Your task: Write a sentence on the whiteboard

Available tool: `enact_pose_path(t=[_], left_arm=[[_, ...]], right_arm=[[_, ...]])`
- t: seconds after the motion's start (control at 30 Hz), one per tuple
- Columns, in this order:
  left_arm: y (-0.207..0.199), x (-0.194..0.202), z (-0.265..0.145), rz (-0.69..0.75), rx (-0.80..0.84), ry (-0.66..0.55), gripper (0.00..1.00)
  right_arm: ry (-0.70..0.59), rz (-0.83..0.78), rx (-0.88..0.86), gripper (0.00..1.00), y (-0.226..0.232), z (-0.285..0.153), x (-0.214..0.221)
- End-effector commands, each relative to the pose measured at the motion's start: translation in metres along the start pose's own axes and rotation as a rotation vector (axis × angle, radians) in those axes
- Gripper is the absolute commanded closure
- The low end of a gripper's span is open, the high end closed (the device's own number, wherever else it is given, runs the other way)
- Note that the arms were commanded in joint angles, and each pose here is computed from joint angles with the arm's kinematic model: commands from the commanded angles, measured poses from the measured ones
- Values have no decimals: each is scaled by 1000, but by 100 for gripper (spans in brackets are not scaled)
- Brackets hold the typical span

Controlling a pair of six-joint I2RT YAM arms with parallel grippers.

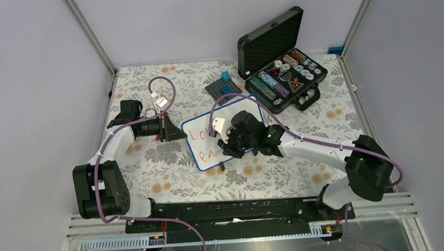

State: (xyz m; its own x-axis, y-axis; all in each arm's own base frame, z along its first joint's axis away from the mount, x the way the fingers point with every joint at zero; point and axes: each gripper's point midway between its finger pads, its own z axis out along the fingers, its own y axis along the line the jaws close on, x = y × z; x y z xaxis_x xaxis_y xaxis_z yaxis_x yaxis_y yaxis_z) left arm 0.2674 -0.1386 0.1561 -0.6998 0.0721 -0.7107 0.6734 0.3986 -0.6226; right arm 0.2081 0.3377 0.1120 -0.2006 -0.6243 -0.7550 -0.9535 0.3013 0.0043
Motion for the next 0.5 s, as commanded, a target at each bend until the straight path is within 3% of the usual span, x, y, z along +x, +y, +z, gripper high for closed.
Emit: enact_pose_path(t=[0.0,0.47], left_arm=[[-3,-10,-1,68,-2,-10,100],[-3,-9,0,67,0,-5,100]], right_arm=[[-93,10,27,100,-11,-23,-32],[-76,17,109,100,-31,-13,-29]])
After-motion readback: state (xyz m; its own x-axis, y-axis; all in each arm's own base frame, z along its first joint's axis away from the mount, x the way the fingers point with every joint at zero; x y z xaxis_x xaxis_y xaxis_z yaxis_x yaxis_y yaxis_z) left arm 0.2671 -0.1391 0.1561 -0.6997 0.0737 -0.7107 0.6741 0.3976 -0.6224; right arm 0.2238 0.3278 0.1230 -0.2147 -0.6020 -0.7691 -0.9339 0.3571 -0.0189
